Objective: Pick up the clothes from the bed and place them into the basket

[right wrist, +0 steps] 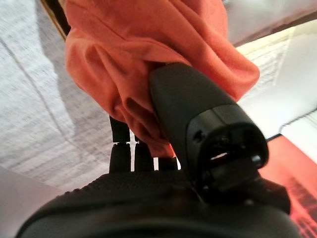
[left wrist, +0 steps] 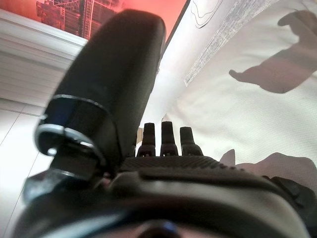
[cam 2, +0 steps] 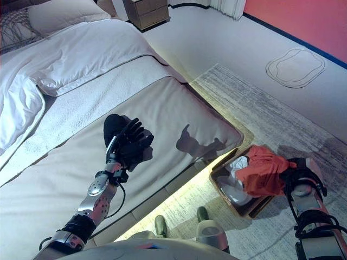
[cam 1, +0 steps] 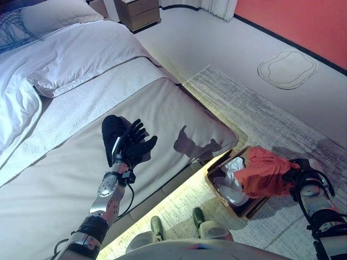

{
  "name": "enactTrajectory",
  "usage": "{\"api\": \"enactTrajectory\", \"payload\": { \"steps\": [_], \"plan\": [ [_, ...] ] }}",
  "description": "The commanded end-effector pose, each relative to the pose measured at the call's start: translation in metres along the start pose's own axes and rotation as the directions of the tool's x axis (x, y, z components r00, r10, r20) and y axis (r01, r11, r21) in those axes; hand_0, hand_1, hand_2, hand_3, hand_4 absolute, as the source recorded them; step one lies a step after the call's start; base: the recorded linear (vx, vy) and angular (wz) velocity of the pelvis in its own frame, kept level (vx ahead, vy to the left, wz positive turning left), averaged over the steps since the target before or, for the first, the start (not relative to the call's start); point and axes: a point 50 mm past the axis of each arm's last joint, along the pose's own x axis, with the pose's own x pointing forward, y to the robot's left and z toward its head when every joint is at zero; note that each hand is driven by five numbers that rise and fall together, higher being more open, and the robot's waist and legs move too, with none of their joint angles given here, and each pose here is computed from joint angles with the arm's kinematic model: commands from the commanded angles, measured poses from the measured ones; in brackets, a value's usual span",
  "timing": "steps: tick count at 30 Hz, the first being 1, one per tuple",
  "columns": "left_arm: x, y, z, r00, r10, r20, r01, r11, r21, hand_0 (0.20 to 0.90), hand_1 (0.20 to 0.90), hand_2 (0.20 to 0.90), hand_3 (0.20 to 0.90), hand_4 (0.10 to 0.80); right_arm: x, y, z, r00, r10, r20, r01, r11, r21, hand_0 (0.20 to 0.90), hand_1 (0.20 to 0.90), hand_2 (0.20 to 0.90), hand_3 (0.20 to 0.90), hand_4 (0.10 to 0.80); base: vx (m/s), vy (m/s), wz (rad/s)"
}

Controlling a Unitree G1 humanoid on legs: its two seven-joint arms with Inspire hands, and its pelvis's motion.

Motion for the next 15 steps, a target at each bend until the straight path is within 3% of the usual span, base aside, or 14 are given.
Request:
{"api": "enactTrajectory", "payload": {
  "steps": [1,15],
  "plan": [
    [0.015,-0.011,0.026,0.986,-0.116,0.116,0.108,0.991,0.073,0.9,0.9,0.9,0.9,0.8,0.01,-0.031,0.033,0.987,-0.136,0.084,0.133,0.99,0.038,0.9,0.9,0.9,0.9,0.8,0.037,-0.023,0.0],
    [0.013,-0.008,0.024,0.986,-0.123,0.111,0.116,0.991,0.07,0.9,0.9,0.9,0.9,0.8,0.007,-0.021,0.034,0.984,-0.142,0.107,0.14,0.99,0.026,0.9,0.9,0.9,0.9,0.8,0.005,-0.002,0.0]
  ]
}}
